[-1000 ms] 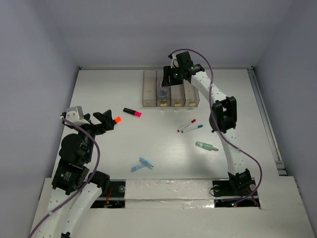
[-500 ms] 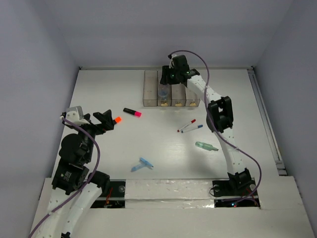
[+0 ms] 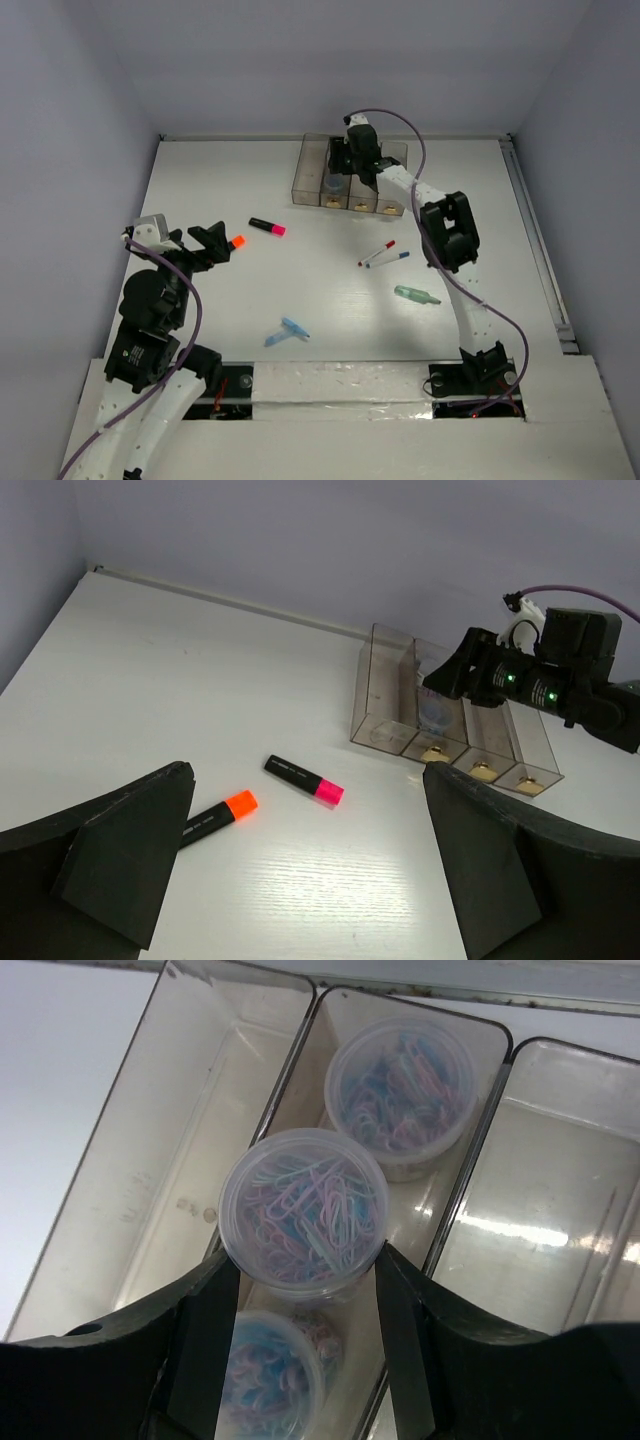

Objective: Sort the stationery into containers
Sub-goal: Place the stationery in the storage box, then pick up the pen from the center of the board.

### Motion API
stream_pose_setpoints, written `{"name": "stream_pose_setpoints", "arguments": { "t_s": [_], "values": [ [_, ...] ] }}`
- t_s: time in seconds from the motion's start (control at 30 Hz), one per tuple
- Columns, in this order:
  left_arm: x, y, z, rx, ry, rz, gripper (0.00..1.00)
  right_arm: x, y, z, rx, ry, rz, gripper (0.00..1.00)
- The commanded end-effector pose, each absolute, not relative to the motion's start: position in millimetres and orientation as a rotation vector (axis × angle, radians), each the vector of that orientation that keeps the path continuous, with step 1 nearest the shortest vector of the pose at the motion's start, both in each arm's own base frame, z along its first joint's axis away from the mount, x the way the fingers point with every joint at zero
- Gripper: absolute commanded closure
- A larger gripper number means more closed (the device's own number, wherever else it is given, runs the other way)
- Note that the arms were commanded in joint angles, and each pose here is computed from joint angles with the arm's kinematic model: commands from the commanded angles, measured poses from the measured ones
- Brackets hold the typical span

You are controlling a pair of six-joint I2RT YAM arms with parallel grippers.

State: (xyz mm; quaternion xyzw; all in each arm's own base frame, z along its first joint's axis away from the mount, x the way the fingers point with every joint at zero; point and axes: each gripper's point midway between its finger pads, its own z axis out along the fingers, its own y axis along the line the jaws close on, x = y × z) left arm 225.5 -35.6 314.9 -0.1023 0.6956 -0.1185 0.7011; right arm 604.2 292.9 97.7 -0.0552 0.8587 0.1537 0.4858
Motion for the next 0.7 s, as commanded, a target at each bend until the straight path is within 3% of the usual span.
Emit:
{"name": "stream_pose_setpoints", "arguments": {
  "t_s": [0.0,0.03,0.1,0.33,0.4,0.43,0.47,0.5,0.53,0.57,0.67],
  "values": [
    [228.4,-35.0,321.5,-0.235,1.518,-0.266,0.01,599.8,294.7,132.8,-0.211,1.959,0.275,0.37],
    [228.7,-35.3,320.9,-0.233,1.521,-0.266,0.01,601.6,295.0,144.7,-0.209,1.914,0.282,0.21],
    [228.8,-35.7,321.6,-0.232,1.520,-0.268,0.01,595.3,294.6,171.6,-0.219,1.875,0.304,0.13],
    [224.6,-32.6,327.4,-0.241,1.494,-0.270,0.01,556.9,296.5,250.0,-0.270,1.800,0.403,0.12],
    [223.5,-32.1,329.0,-0.245,1.487,-0.273,0.01,542.9,292.1,252.0,-0.264,1.830,0.421,0.21],
    [222.7,-31.8,330.7,-0.247,1.481,-0.277,0.01,527.4,288.3,252.7,-0.277,1.861,0.438,0.56],
    [222.4,-33.1,331.5,-0.241,1.481,-0.283,0.01,510.2,302.4,251.8,-0.344,1.876,0.522,0.78],
    [222.8,-33.8,331.2,-0.238,1.484,-0.284,0.01,496.6,308.7,249.8,-0.369,1.894,0.562,0.90],
    [223.0,-34.5,333.0,-0.237,1.484,-0.288,0.01,479.7,313.2,255.6,-0.398,1.899,0.590,0.96],
    [223.2,-36.8,333.9,-0.228,1.487,-0.297,0.01,461.0,321.8,238.1,-0.449,1.939,0.615,0.96],
    [224.4,-40.1,338.2,-0.222,1.484,-0.314,0.01,409.2,369.8,219.3,-0.660,1.942,0.685,0.87]
  ]
}}
